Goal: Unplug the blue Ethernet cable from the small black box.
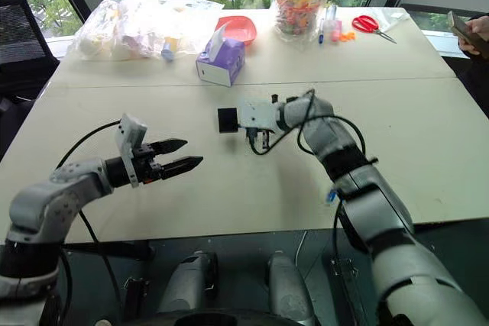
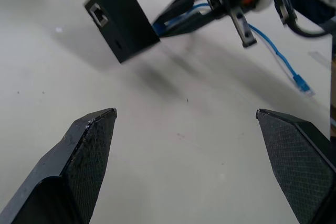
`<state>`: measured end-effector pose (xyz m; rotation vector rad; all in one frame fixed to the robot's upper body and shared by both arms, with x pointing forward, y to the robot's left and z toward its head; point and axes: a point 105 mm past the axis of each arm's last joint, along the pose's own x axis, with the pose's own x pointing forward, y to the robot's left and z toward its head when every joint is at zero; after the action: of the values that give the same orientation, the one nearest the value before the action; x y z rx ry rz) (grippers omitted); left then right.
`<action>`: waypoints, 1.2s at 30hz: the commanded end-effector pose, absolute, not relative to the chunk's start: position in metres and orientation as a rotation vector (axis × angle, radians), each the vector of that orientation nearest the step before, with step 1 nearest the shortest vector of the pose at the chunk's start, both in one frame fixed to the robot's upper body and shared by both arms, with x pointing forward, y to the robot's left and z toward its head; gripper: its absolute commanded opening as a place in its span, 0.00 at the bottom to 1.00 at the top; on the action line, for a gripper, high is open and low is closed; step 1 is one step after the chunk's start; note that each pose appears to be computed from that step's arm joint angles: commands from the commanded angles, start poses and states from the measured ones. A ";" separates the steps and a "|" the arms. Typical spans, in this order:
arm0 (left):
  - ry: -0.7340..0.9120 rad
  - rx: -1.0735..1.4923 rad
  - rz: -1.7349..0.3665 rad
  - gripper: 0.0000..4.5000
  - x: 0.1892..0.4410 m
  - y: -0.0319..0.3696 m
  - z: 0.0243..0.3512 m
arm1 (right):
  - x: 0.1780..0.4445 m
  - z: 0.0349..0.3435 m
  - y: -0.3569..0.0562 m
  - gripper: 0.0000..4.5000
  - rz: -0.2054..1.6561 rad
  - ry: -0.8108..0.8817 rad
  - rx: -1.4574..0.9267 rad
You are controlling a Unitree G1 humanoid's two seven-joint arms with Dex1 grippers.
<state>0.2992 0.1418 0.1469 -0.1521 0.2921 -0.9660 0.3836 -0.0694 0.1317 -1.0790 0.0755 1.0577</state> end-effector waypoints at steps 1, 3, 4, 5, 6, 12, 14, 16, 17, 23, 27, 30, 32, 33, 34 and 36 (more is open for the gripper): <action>0.259 -0.156 -1.021 1.00 0.309 0.143 0.168 | 0.355 0.166 -0.059 0.02 0.983 -0.151 -1.129; 0.260 -0.156 -1.036 1.00 0.313 0.143 0.172 | 0.344 0.169 -0.058 0.02 0.976 -0.183 -1.131; 0.257 -0.155 -1.046 1.00 0.315 0.142 0.174 | 0.338 0.172 -0.055 0.02 0.988 -0.218 -1.138; 0.257 -0.151 -1.058 1.00 0.317 0.141 0.176 | 0.330 0.178 -0.051 0.02 1.003 -0.264 -1.123; 0.256 -0.144 -1.075 1.00 0.319 0.138 0.177 | 0.322 0.184 -0.047 0.02 1.015 -0.309 -1.111; 0.244 -0.129 -1.143 1.00 0.326 0.128 0.185 | 0.310 0.192 -0.045 0.02 1.033 -0.354 -1.139; 0.238 -0.130 -1.152 1.00 0.328 0.127 0.187 | 0.309 0.191 -0.045 0.02 1.043 -0.353 -1.145; 0.228 -0.141 -1.166 1.00 0.329 0.124 0.191 | 0.308 0.190 -0.044 0.02 1.049 -0.354 -1.141; 0.224 -0.148 -1.173 1.00 0.330 0.123 0.193 | 0.307 0.190 -0.044 0.02 1.050 -0.355 -1.144; 0.204 -0.186 -1.201 0.64 0.327 0.123 0.197 | 0.308 0.189 -0.045 0.00 1.058 -0.353 -1.169; 0.203 -0.196 -1.226 0.28 0.323 0.121 0.197 | 0.307 0.188 -0.045 0.00 1.066 -0.347 -1.170; 0.233 -0.198 -1.245 0.11 0.319 0.120 0.194 | 0.308 0.190 -0.046 0.00 1.065 -0.345 -1.170; 0.255 -0.199 -1.259 0.11 0.316 0.120 0.192 | 0.308 0.191 -0.046 0.00 1.065 -0.343 -1.168; 0.267 -0.185 -1.266 0.11 0.315 0.120 0.190 | 0.309 0.192 -0.046 0.00 1.070 -0.339 -1.153; 0.271 -0.176 -1.272 0.11 0.314 0.121 0.190 | 0.309 0.194 -0.046 0.00 1.075 -0.333 -1.138; 0.276 -0.160 -1.283 0.11 0.312 0.121 0.189 | 0.307 0.194 -0.046 0.00 1.123 -0.276 -1.051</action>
<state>0.3165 0.1204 0.1859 -0.2005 0.2822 -1.2645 0.3105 -0.0472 0.1717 -1.1018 -0.2340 1.1224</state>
